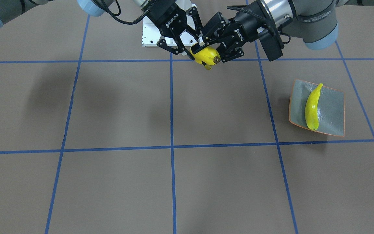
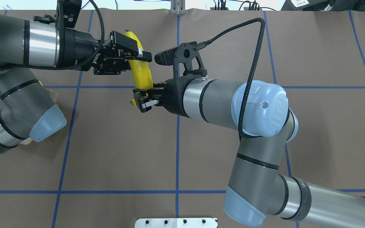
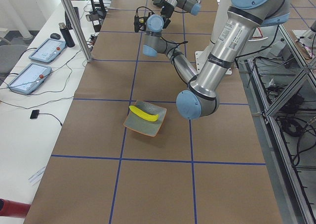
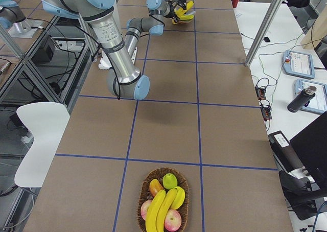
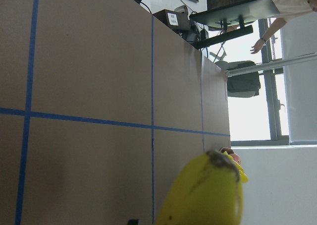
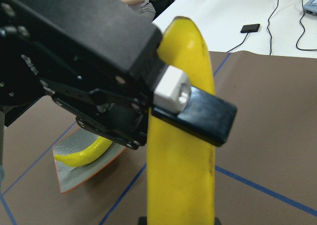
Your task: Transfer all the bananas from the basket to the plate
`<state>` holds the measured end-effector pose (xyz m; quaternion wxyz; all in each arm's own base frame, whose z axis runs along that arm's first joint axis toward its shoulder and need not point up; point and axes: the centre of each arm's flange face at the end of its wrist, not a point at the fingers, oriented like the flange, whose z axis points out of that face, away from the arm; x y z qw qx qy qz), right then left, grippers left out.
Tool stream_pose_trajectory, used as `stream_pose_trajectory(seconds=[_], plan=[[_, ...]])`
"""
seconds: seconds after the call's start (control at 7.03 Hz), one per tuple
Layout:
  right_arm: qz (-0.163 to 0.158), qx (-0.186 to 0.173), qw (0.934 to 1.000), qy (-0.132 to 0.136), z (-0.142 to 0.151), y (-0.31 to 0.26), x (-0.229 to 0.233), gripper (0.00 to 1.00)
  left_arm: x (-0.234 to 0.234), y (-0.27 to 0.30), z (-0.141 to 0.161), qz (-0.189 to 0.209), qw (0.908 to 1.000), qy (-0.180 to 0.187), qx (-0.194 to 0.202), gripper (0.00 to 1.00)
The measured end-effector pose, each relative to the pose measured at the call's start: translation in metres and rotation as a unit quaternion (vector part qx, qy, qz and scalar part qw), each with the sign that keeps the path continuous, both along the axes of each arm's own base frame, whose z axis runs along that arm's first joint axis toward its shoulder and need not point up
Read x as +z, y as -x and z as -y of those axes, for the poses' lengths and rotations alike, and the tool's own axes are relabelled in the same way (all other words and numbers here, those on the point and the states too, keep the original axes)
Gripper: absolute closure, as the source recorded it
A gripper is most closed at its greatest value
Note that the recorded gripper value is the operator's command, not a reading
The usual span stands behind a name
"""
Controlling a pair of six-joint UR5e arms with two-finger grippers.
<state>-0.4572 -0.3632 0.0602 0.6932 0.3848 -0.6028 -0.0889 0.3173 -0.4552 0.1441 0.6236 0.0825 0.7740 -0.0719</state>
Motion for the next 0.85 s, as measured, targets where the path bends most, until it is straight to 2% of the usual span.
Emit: stream_pose_trajectory(seconds=[0.14, 0.43, 0.85], plan=[[0.006, -0.001, 1.0000, -0.002, -0.001, -0.001, -0.001, 0.01, -0.001, 0.001, 0.001, -0.001, 1.0000, 0.001, -0.005, 1.00], [0.030, -0.002, 0.9994, 0.014, -0.001, -0.006, -0.001, 0.01, 0.000, 0.001, 0.002, -0.001, 1.0000, 0.002, -0.008, 1.00], [0.038, 0.006, 0.9987, 0.034, 0.010, -0.017, 0.004, 0.00, 0.005, 0.003, 0.004, 0.001, 0.9999, 0.004, -0.012, 1.00]])
